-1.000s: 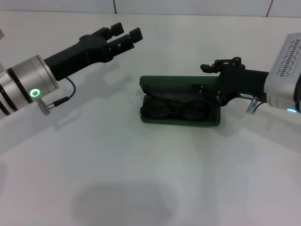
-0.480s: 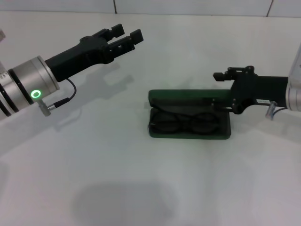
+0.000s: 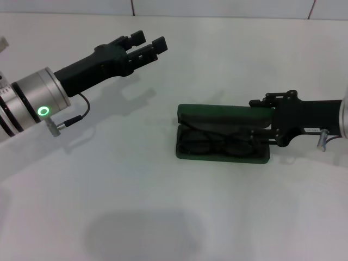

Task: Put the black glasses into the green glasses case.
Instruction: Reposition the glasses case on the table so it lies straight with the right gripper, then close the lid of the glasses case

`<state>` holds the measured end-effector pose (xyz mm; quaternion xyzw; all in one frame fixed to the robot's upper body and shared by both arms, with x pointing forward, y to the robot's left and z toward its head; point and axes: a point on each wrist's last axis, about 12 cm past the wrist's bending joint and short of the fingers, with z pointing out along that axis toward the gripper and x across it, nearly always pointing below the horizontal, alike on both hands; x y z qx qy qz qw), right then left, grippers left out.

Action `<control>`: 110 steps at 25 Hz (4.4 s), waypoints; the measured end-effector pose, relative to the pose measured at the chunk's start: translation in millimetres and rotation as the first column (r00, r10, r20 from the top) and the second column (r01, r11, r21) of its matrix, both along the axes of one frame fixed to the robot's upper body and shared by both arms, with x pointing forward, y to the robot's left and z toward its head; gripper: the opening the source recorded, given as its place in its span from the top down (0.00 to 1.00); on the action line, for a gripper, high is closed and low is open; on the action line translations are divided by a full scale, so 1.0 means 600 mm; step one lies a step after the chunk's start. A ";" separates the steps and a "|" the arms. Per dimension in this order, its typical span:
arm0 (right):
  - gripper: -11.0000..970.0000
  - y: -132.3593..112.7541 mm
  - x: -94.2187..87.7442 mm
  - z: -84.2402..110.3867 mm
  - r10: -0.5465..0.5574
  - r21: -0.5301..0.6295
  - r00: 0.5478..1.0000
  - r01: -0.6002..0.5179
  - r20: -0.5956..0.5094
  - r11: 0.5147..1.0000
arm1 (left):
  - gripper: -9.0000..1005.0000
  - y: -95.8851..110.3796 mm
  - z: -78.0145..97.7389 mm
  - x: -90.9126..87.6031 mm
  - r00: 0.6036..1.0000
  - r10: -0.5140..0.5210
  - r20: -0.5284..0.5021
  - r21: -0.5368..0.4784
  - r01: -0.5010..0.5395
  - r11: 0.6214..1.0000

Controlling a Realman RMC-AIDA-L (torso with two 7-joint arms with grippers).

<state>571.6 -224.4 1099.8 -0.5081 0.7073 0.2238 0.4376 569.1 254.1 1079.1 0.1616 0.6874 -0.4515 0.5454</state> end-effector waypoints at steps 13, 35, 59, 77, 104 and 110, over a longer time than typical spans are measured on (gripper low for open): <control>0.33 -0.070 -0.009 0.044 -0.052 0.247 0.998 0.043 0.030 0.968 | 0.16 -0.013 -0.005 0.015 0.998 -0.009 -0.057 0.053 0.012 0.999; 0.34 0.026 -0.043 -0.002 0.320 0.183 0.947 -0.312 -0.011 0.932 | 0.16 -0.022 0.003 0.049 0.995 0.091 -0.032 0.082 -0.088 0.993; 0.34 0.052 -0.018 -0.040 0.206 0.043 0.968 -0.202 -0.144 0.979 | 0.16 -0.031 -0.006 0.040 0.997 0.067 -0.035 0.096 -0.063 0.993; 0.34 -0.127 -0.036 0.042 -0.042 0.382 0.999 0.036 0.005 0.923 | 0.16 -0.045 0.013 0.048 0.983 -0.112 -0.143 0.138 0.132 0.982; 0.34 -0.185 -0.033 0.008 -0.377 0.482 0.922 0.292 0.089 0.826 | 0.16 -0.211 0.001 0.072 0.899 -0.308 -0.312 0.450 0.425 0.785; 0.33 -0.187 -0.030 0.007 -0.392 0.471 0.916 0.307 0.090 0.827 | 0.16 -0.207 -0.020 0.043 0.874 -0.394 -0.283 0.469 0.484 0.739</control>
